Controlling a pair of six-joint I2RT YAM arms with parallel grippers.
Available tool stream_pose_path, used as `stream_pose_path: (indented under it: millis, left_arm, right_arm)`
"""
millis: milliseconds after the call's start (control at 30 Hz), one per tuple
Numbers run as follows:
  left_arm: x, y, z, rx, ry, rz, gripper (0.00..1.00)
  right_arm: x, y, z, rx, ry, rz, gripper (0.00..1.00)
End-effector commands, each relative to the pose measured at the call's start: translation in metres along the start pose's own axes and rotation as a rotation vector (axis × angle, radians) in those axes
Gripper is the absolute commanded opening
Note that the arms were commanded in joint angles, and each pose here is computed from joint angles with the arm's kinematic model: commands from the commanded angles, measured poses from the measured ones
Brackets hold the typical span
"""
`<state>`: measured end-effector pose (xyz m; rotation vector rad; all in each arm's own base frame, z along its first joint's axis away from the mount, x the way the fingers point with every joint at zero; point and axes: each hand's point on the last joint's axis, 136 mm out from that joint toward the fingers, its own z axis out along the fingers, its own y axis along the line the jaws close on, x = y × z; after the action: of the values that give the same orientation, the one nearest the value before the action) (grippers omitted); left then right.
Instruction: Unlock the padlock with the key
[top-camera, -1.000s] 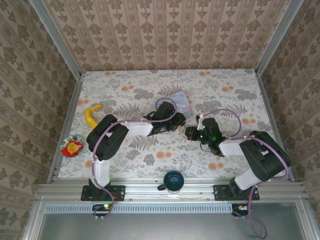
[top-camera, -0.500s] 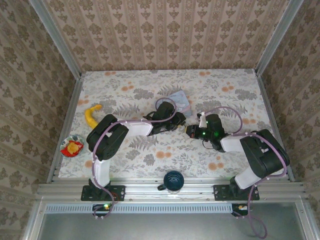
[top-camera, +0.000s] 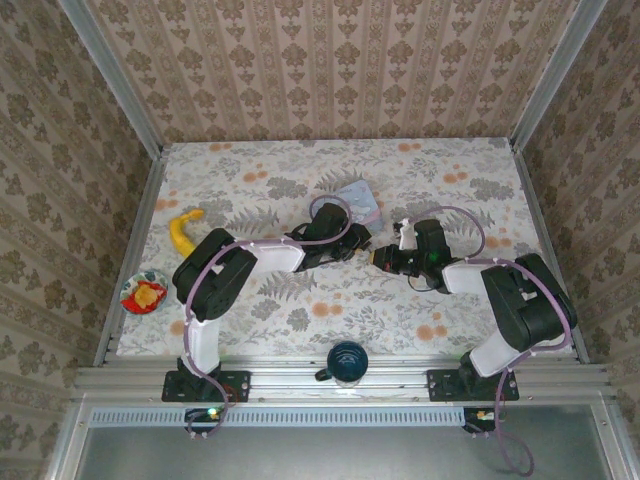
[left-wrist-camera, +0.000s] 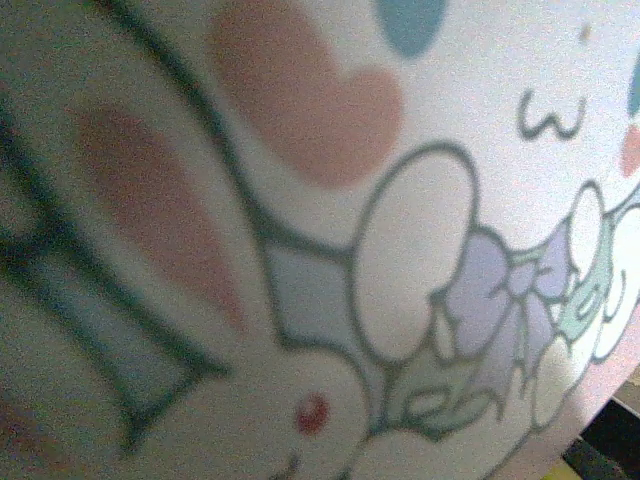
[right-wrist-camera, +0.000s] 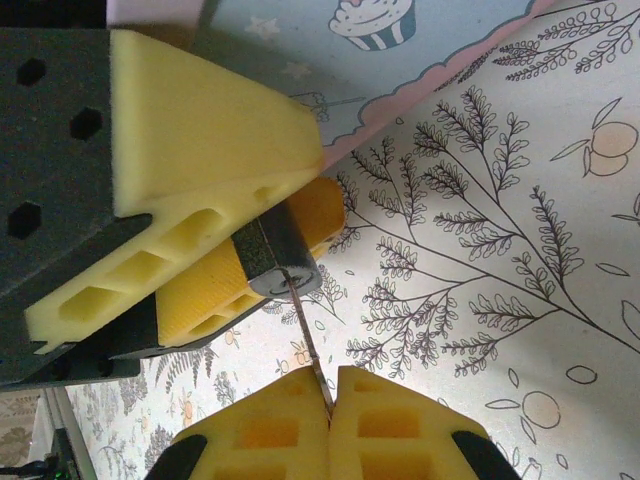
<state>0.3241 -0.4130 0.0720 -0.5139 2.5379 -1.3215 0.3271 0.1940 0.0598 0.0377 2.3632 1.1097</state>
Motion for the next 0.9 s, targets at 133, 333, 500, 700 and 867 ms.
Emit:
stream_pose_path:
  millis: [133,333,500,700,867]
  left_arm:
    - [0.077,0.038,0.001,-0.104,0.306,-0.125,0.0]
    - [0.075,0.038,0.0,-0.103,0.299,-0.131,0.0]
    - [0.074,0.039,0.0,-0.105,0.294,-0.135,0.0]
    - [0.072,0.042,-0.002,-0.11,0.286,-0.143,0.0]
    - [0.07,0.045,-0.004,-0.118,0.274,-0.151,0.0]
  right_arm:
    - [-0.045,0.037,-0.009,-0.053,-0.114,-0.147,0.0]
    - [-0.045,0.028,-0.015,-0.007,-0.123,-0.142,0.0]
    - [-0.046,0.024,-0.017,-0.005,-0.124,-0.128,0.0]
    - [-0.049,0.019,-0.022,-0.007,-0.127,-0.101,0.0]
    - [-0.045,0.013,-0.021,0.006,-0.106,-0.075,0.0]
